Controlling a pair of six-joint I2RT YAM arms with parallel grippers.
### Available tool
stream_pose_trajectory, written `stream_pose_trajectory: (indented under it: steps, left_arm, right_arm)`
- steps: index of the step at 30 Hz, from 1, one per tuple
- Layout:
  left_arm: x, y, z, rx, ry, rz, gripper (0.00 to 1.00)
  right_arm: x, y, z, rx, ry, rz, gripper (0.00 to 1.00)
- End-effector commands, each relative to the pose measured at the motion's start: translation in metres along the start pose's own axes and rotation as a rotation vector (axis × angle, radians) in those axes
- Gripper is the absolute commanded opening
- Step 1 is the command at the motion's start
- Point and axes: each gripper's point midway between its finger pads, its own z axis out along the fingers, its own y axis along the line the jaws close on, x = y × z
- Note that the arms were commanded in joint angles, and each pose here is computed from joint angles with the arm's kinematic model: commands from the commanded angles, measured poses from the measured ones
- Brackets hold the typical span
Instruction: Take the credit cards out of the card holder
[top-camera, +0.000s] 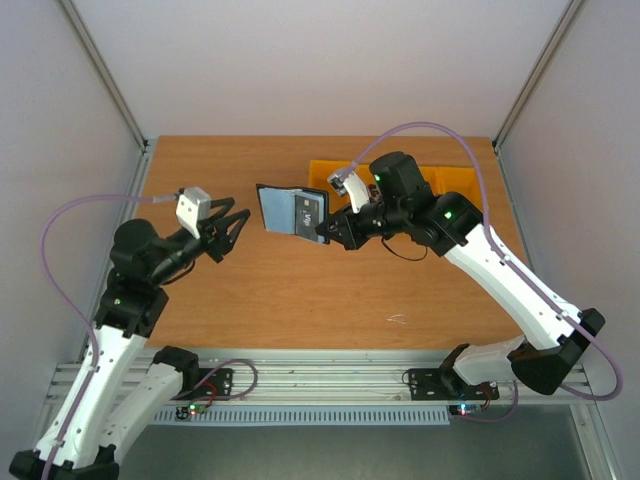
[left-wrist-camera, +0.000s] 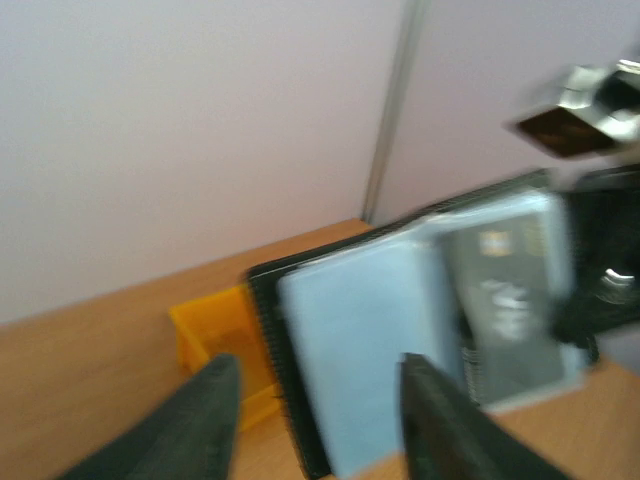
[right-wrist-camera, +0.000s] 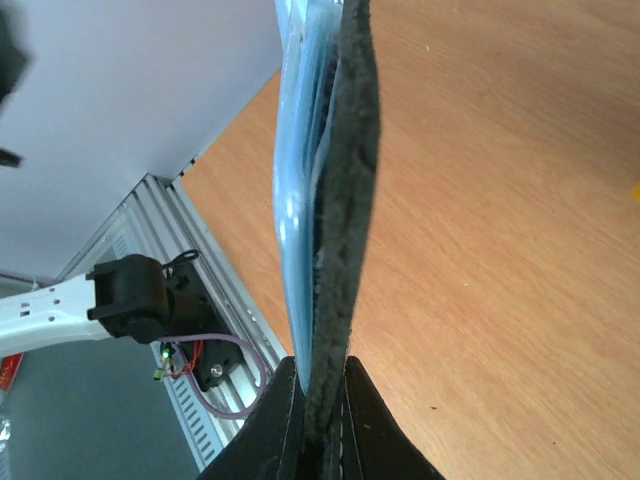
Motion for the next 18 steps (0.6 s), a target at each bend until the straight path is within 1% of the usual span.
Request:
stream_pose_trajectory:
  steps: [1, 2, 3, 5, 6, 11, 14, 16, 18]
  left_arm:
    - [-0.035, -0.094, -0.030, 0.514, -0.113, 0.168, 0.35]
    - [-0.036, -0.101, -0.030, 0.584, -0.090, 0.078, 0.35]
    - [-0.032, -0.102, -0.026, 0.610, -0.039, -0.043, 0.35]
    - [-0.022, -0.093, -0.015, 0.584, 0.031, -0.180, 0.35]
    - [-0.016, -0.088, -0.010, 0.558, 0.057, -0.224, 0.34]
    - [-0.006, -0.070, 0.003, 0.455, 0.103, -0.359, 0.32]
    - [-0.002, -0.065, 0.006, 0.426, 0.128, -0.432, 0.28]
    - [-0.001, -0.063, 0.007, 0.413, 0.137, -0.461, 0.25]
    - [0.000, -0.062, 0.007, 0.410, 0.143, -0.477, 0.24]
  right_arm:
    - [-0.007, 0.017, -0.001, -0.016, 0.000, -0.032, 0.01]
    - [-0.008, 0.026, 0.000, -0.050, 0.000, -0.062, 0.01]
    - [-0.007, 0.038, 0.000, -0.099, 0.004, -0.086, 0.01]
    - [-0.007, 0.054, -0.002, -0.172, 0.000, -0.129, 0.01]
    - [-0.007, 0.060, -0.003, -0.203, -0.003, -0.143, 0.01]
    - [-0.005, 0.079, -0.012, -0.292, -0.017, -0.195, 0.01]
    - [-0.006, 0.087, -0.018, -0.323, -0.039, -0.222, 0.01]
    - [-0.006, 0.091, -0.024, -0.339, -0.053, -0.237, 0.01]
    - [-0.006, 0.095, -0.028, -0.353, -0.058, -0.249, 0.01]
